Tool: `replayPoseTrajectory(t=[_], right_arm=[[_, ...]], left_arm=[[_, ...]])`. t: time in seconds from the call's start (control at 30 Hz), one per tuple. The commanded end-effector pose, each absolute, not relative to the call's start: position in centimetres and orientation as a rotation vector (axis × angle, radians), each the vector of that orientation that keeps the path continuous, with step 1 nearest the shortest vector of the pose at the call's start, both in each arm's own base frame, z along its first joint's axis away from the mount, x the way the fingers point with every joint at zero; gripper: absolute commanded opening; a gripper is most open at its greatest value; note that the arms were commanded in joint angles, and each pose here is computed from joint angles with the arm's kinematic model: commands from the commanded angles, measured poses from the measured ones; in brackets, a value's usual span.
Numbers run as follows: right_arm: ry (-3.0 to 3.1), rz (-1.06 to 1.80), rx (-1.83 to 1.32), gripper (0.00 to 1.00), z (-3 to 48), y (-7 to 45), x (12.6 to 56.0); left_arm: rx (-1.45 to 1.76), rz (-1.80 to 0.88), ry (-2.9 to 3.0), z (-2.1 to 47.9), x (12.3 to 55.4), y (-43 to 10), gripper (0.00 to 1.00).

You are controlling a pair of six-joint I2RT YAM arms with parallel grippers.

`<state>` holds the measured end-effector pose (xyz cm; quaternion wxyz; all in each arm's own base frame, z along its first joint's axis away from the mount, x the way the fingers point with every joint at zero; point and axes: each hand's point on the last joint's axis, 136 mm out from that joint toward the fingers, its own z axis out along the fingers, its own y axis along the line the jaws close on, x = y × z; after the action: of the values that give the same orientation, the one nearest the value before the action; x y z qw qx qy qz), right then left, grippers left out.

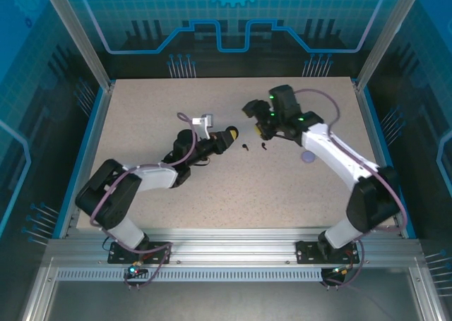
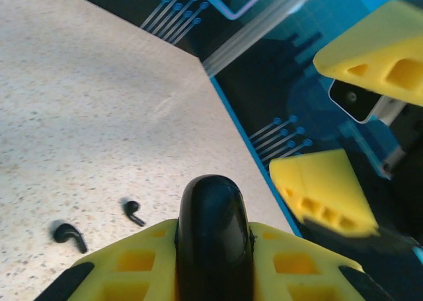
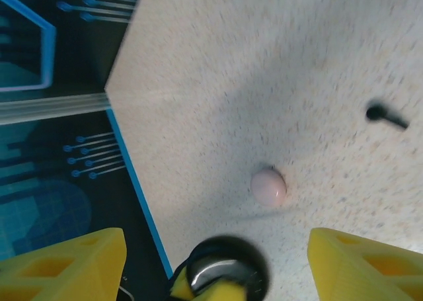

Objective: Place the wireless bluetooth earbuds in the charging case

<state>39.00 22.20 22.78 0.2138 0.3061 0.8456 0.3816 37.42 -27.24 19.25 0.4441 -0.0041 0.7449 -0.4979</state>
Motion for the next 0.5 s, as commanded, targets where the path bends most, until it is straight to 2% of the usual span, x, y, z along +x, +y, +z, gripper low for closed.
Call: replayPoseTrajectory(t=[0.0, 0.23, 0.47], right_arm=[[2.307, 1.040, 0.579, 0.72, 24.1, 20.1, 38.3], [2.128, 1.125, -0.054, 0.71, 26.2, 20.5, 34.3], [2.031, 1.261, -0.303, 0.69, 27.5, 23.1, 31.6]], left_arm=[[0.160, -1.305, 1.810, 22.8, 35.9, -27.1, 0.00], [0.366, -1.448, 1.809, 26.7, 34.0, -26.6, 0.00], [0.539, -1.573, 1.828, 28.8, 31.8, -27.6, 0.00]])
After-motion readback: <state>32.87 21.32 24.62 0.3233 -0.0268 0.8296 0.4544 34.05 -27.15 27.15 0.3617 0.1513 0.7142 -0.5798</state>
